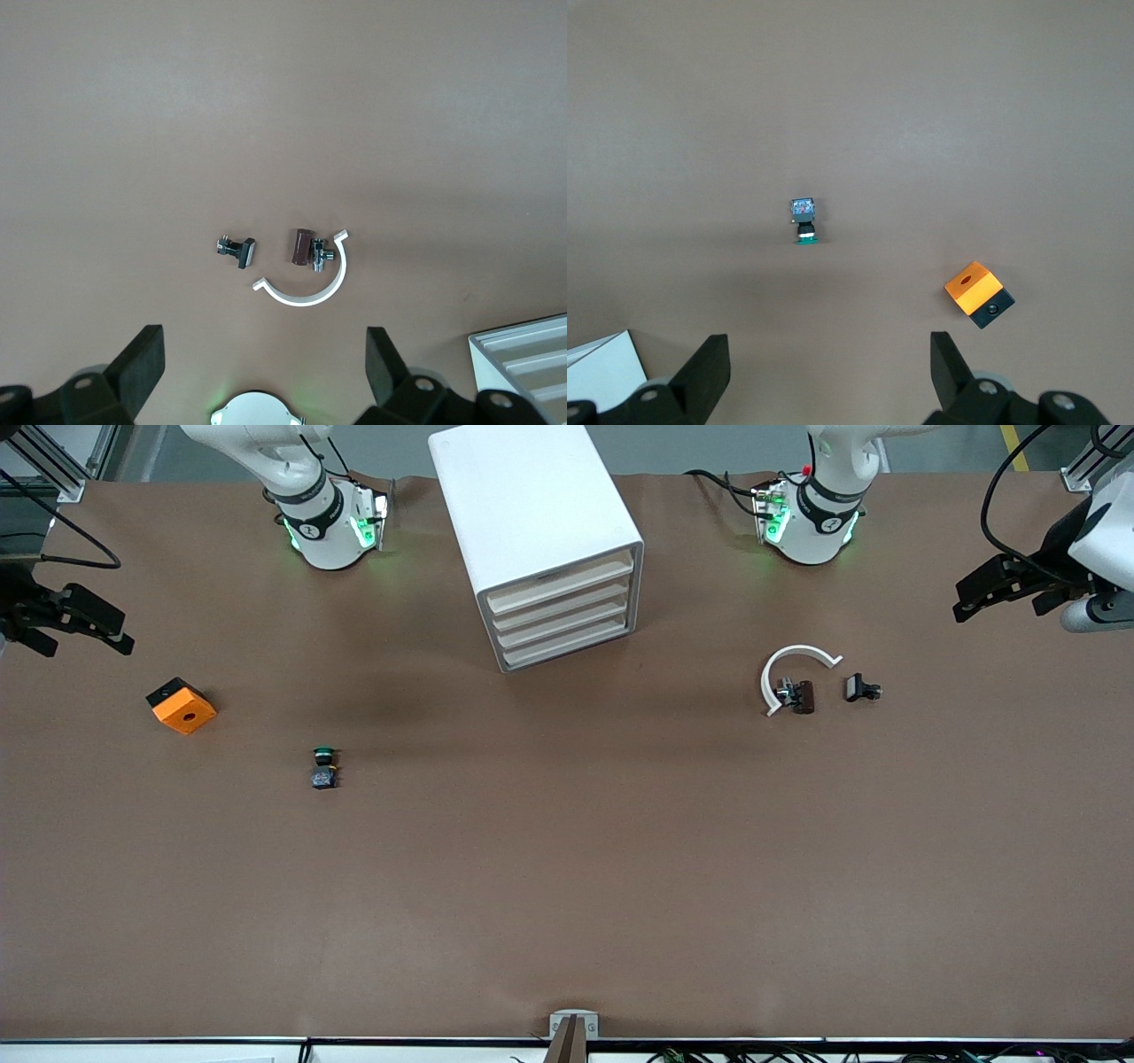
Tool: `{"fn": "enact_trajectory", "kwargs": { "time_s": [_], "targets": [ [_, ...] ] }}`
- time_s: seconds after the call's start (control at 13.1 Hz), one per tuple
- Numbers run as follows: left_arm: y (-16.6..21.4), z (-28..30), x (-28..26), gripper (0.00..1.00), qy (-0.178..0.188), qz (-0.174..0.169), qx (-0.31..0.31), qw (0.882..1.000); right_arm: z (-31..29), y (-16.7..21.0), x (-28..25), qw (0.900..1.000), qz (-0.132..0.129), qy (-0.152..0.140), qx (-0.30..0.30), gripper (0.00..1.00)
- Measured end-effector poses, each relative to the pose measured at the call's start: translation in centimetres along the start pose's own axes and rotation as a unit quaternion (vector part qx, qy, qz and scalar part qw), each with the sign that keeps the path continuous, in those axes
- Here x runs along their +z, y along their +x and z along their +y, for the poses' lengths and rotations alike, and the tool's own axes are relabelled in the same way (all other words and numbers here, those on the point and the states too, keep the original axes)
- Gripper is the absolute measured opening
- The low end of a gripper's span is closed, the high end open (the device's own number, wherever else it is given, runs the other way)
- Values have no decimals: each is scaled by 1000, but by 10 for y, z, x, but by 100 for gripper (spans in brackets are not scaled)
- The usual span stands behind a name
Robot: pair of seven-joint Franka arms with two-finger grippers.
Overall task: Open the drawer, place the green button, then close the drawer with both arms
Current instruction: 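Reach the left gripper toward the drawer handle while the right gripper reaches the button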
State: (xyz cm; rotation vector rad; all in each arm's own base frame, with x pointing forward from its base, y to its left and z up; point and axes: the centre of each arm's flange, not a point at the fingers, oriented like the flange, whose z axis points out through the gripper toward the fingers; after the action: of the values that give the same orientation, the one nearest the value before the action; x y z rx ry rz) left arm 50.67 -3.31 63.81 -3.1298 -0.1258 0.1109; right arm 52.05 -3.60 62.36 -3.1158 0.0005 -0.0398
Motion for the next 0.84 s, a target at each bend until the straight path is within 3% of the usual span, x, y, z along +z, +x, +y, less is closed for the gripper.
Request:
{"fn": "enact_trajectory", "kwargs": {
  "time_s": [0.61, 0.84],
  "targets": [
    [27, 4, 30, 100, -1, -30, 4, 1000, -6, 4, 7, 1000, -6, 0, -6, 100],
    [47, 4, 59, 100, -2, -58, 4, 998, -5, 8, 16, 1000, -15, 0, -6, 100]
  ]
}}
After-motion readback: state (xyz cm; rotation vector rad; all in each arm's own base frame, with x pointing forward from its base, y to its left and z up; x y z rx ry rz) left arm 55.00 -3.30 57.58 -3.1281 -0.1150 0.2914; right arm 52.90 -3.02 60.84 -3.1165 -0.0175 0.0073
